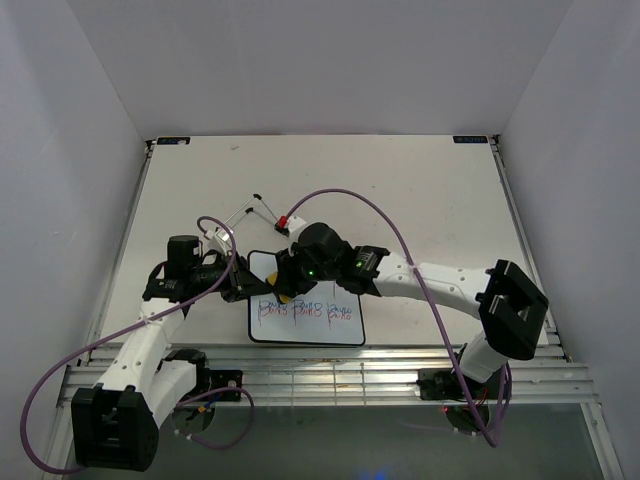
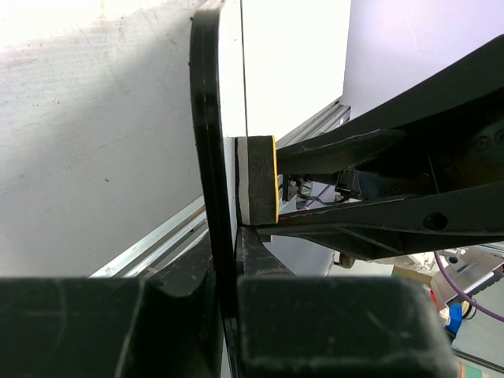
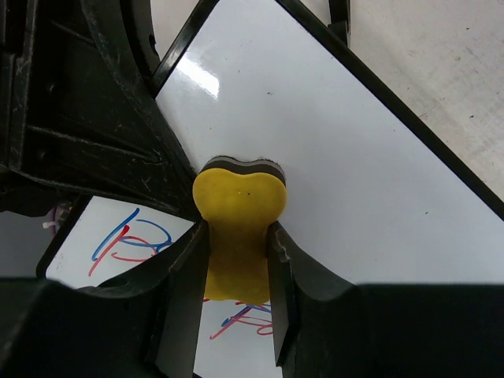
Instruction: Erase the whiteboard
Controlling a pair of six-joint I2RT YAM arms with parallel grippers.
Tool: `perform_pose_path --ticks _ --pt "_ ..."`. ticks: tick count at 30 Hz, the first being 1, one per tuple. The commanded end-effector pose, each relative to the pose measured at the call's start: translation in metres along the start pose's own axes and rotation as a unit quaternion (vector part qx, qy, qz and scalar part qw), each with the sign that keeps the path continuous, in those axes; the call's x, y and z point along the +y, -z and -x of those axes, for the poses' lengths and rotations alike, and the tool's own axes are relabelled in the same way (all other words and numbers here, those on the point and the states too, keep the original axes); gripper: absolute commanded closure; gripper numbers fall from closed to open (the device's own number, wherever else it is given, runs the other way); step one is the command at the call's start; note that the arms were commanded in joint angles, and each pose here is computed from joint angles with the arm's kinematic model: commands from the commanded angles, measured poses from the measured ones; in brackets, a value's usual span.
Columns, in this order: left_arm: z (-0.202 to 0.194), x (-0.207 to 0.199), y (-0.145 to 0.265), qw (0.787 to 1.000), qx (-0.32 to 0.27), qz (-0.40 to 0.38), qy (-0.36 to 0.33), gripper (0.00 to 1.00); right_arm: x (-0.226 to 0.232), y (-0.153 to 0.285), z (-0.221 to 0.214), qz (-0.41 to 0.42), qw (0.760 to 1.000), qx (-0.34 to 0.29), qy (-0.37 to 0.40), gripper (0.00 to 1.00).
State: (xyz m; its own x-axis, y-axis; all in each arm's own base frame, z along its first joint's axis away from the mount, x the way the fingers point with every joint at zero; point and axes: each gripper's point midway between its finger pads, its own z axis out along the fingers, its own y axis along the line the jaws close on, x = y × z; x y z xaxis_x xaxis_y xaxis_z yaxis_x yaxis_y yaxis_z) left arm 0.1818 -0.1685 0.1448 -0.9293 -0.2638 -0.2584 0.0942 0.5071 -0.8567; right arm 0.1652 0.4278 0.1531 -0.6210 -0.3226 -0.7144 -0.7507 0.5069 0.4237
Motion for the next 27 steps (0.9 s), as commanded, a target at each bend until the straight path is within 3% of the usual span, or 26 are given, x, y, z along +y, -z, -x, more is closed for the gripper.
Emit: perform_pose_path --ticks 1,10,19,27 --pt "0.017 -0.039 0.006 0.989 -0.028 -0.073 -0.126 1.00 -0.011 -0.004 -0.042 -0.024 0.998 0.058 -0.019 0.71" --pt "0.016 -0.040 0.006 0.989 -0.029 -0.075 -0.128 1.00 -0.081 0.009 -0.078 -0.105 0.989 0.081 -0.064 0.71" --pt "0.016 -0.040 0.006 0.989 -0.027 -0.076 -0.125 1.00 -0.122 0.029 -0.091 -0.142 0.982 0.078 -0.093 0.71" --pt "0.017 -0.038 0.005 0.990 -0.030 -0.071 -0.122 1.00 -0.082 0.022 -0.071 -0.082 0.991 0.061 -0.082 0.72"
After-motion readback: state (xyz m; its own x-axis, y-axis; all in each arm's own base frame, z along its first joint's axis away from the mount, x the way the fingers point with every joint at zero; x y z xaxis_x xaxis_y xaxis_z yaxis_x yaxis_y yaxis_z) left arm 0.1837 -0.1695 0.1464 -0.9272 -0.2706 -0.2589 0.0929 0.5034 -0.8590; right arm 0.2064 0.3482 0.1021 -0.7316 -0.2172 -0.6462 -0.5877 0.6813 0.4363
